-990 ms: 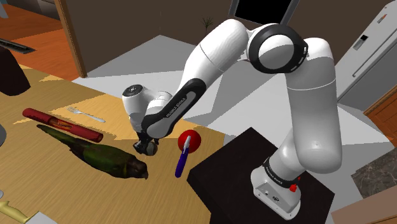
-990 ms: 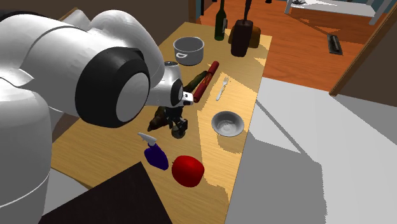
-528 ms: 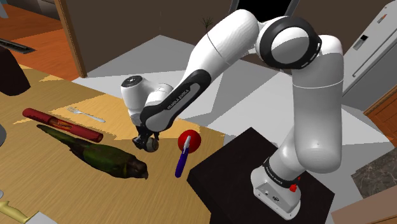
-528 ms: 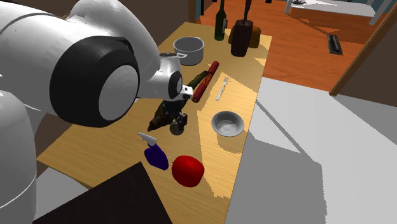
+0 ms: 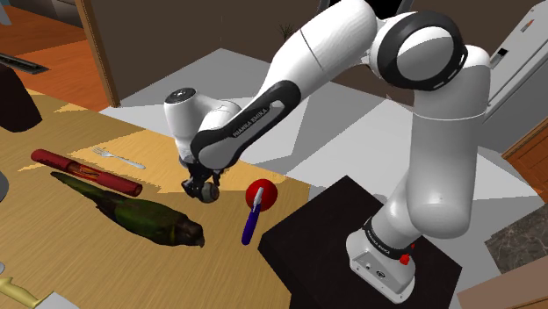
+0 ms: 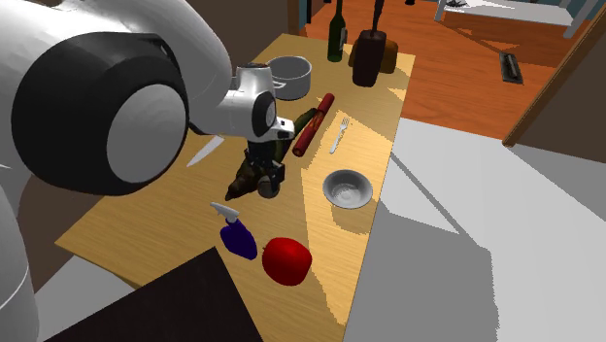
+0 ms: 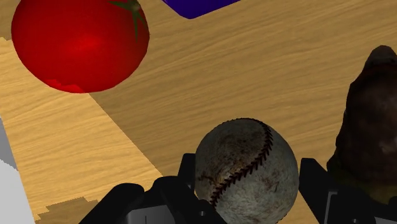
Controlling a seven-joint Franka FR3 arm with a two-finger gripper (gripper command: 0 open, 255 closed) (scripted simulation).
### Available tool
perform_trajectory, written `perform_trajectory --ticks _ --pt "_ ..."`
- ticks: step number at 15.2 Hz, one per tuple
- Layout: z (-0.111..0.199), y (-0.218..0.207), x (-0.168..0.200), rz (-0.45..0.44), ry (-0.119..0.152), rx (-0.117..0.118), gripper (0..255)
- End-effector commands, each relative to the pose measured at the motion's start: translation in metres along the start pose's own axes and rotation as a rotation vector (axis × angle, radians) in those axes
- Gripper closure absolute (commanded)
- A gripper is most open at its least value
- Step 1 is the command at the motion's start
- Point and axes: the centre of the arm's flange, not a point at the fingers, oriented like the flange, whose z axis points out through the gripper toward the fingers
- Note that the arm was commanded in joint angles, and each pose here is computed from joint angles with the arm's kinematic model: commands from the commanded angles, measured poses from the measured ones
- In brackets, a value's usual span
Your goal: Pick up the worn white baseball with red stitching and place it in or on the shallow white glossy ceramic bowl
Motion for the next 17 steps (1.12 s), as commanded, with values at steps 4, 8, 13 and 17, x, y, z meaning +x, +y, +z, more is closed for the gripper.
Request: perform_trajectory --ticks 4,8,13,17 --pt "-0.017 0.012 0.008 0.000 0.000 0.000 255" --pt "-0.024 0.044 0.050 0.000 0.000 0.000 255" --pt "-0.031 0.084 0.102 0.000 0.000 0.000 255" --pt "-0.037 0.116 0.143 0.000 0.000 0.000 255"
